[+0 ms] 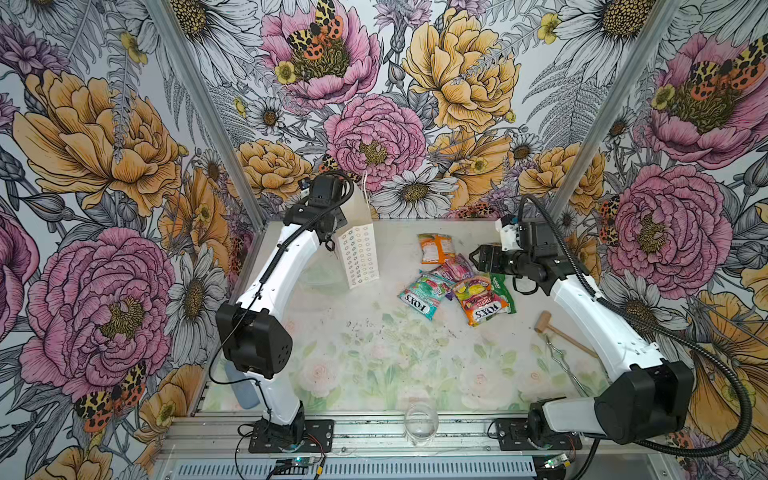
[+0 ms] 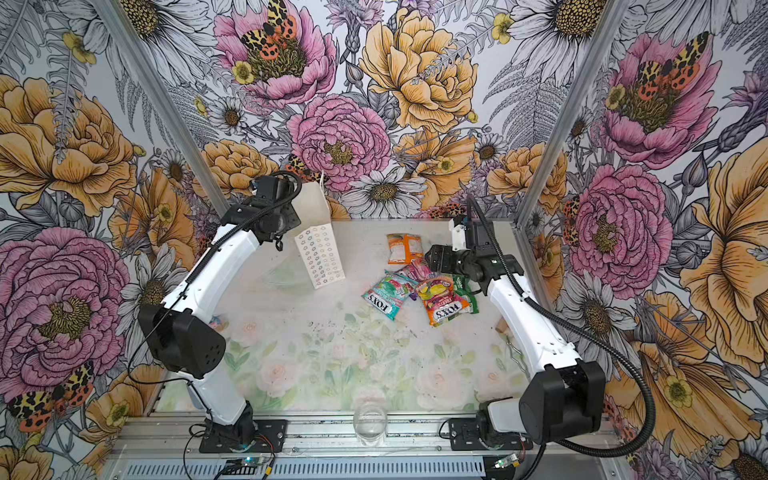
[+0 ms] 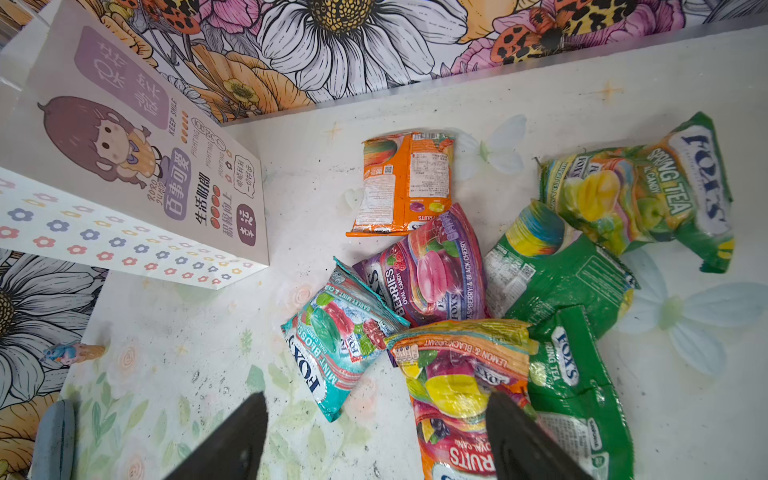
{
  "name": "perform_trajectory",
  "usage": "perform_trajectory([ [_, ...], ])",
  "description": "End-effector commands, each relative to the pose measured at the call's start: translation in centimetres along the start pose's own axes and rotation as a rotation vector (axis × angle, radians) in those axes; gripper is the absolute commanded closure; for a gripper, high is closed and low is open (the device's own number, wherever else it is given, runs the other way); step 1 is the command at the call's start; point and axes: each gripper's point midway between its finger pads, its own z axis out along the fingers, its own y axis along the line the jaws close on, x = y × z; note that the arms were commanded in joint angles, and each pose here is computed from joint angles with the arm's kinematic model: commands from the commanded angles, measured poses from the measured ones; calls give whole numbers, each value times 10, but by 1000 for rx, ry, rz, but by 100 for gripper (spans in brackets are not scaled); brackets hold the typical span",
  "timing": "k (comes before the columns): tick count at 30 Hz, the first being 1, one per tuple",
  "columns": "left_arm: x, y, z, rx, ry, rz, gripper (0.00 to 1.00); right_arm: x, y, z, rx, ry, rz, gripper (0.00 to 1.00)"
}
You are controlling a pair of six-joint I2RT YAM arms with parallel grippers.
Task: Place the snacks into the paper bag
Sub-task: 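Close the left gripper on the bag edge while the right hovers over candy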
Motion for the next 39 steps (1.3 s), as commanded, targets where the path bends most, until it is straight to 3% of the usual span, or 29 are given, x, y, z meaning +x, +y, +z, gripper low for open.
perform_trajectory([
  [1, 1, -3, 5, 2, 0, 2, 54, -6, 7, -4, -21, -31, -2, 16],
  [15, 2, -7, 9, 3, 4, 4, 56, -5, 6, -3, -21, -29, -2, 16],
  [29, 13, -7, 27, -13, 41, 21, 67, -4, 6, -2, -22, -24, -3, 16],
  [39, 7, -6, 18, -3, 26, 11, 63, -3, 6, -1, -23, -21, 2, 16],
])
